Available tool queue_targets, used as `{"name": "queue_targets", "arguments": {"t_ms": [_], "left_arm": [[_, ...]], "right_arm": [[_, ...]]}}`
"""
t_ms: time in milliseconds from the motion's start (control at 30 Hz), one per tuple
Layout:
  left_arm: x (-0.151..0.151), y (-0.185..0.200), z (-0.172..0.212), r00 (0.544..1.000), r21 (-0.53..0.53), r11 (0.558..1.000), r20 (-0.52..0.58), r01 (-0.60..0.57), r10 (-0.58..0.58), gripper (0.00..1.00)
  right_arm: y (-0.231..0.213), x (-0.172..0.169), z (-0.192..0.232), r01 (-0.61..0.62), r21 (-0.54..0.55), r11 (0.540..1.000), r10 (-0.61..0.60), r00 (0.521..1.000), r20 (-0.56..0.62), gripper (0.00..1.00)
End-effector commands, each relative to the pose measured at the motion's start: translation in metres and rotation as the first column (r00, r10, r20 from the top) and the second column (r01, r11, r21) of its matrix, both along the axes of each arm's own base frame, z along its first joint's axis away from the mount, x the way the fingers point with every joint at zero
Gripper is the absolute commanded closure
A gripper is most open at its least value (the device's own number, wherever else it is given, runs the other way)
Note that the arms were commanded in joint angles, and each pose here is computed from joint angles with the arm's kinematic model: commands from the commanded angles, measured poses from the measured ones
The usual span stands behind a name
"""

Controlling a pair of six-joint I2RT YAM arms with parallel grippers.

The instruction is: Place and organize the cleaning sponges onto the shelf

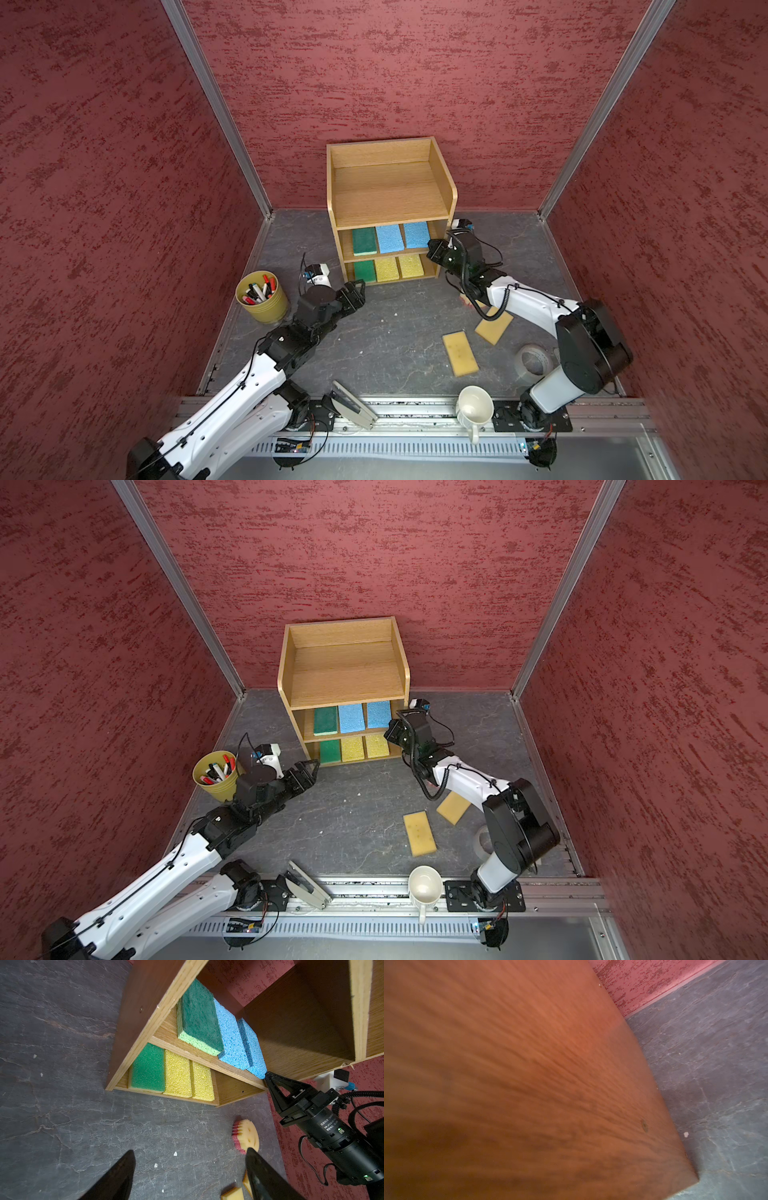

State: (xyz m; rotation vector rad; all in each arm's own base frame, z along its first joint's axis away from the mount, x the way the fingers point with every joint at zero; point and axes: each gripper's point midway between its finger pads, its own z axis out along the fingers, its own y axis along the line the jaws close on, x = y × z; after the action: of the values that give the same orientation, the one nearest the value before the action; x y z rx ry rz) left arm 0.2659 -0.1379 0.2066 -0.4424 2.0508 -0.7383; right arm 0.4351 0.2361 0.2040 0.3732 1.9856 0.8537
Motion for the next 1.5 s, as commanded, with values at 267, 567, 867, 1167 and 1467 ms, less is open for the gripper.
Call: {"name": "queue_targets", "arguments": {"t_ms": [267, 567, 867, 1167, 1467], "left_arm": [[0.004, -0.004, 0.0, 1.0, -0.014, 1.0, -0.004, 0.007, -0.007, 0.17], [0.003, -0.004, -0.002, 1.0, -0.017, 1.0, -0.008, 0.007, -0.007, 0.17], [0.003, -0.005, -0.002, 1.0, -0.021, 1.0, -0.009, 0.008, -0.008, 0.17], [0.002, -0.005, -0.001, 1.0, -0.022, 1.0, -0.009, 0.009, -0.009, 0.17], [0.006, -0.009, 0.0, 1.0, -0.024, 1.0, -0.01, 0.017, -0.017, 0.17]], "right_arm": [[-0.006, 0.003, 0.043, -0.006, -0.013, 1.0, 0.007, 0.992, 0.126, 1.0], [-0.006, -0.002, 0.048, -0.025, -0.01, 1.0, 0.026, 0.988, 0.155, 1.0], [0.014, -0.008, 0.051, -0.141, 0.017, 0.99, 0.136, 0.977, 0.164, 1.0], [0.019, -0.009, 0.041, -0.182, -0.007, 0.983, 0.182, 0.976, 0.121, 1.0], [0.014, -0.005, 0.031, -0.169, -0.022, 0.985, 0.17, 0.982, 0.087, 0.96]]}}
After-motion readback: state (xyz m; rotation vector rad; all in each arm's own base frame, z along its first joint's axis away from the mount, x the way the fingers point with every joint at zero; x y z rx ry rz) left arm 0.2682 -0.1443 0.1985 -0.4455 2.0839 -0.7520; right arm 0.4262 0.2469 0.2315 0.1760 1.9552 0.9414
